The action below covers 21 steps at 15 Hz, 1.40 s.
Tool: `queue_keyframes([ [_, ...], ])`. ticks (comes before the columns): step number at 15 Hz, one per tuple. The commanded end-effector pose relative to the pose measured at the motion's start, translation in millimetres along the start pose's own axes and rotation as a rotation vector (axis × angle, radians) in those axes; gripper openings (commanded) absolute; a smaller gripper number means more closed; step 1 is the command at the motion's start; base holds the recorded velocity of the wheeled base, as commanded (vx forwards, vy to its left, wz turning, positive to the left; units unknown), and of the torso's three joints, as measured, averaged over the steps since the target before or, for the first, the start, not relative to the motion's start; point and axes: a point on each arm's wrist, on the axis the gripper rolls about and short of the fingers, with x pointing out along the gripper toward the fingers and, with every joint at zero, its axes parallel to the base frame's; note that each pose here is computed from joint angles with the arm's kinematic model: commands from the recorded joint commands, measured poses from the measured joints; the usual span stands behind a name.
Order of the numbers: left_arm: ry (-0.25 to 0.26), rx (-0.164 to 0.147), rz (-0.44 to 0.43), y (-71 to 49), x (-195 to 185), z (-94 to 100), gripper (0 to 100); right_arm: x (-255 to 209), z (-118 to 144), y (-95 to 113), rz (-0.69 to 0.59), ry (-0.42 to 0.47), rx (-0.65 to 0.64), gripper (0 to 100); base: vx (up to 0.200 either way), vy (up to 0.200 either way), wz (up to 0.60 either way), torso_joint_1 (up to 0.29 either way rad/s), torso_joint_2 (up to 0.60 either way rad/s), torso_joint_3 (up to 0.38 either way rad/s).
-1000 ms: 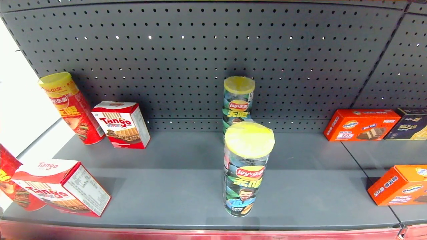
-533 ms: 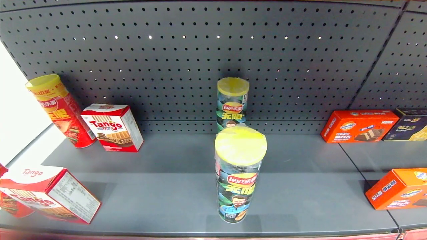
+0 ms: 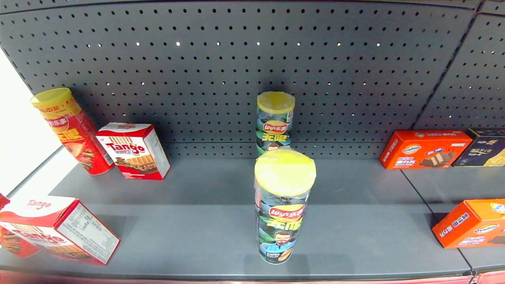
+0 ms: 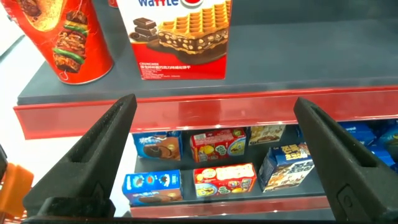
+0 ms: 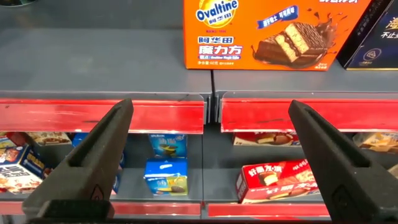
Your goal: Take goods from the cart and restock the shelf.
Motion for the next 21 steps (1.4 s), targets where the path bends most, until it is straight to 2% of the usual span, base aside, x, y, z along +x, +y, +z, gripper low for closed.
queue_keyframes([
  [1, 0.001, 0.001, -0.001, 0.0, 0.1, 0.0, 100, 0.1, 0.1, 0.0, 0.000, 0.001, -0.001, 100, 0.000, 0.000, 0.00, 0.000, 0.00, 0.000],
  [21, 0.001, -0.007, 0.004, 0.1, 0.1, 0.0, 100, 0.2, 0.1, 0.0, -0.001, 0.003, -0.007, 100, -0.010, 0.000, 0.00, 0.000, 0.00, 0.000],
])
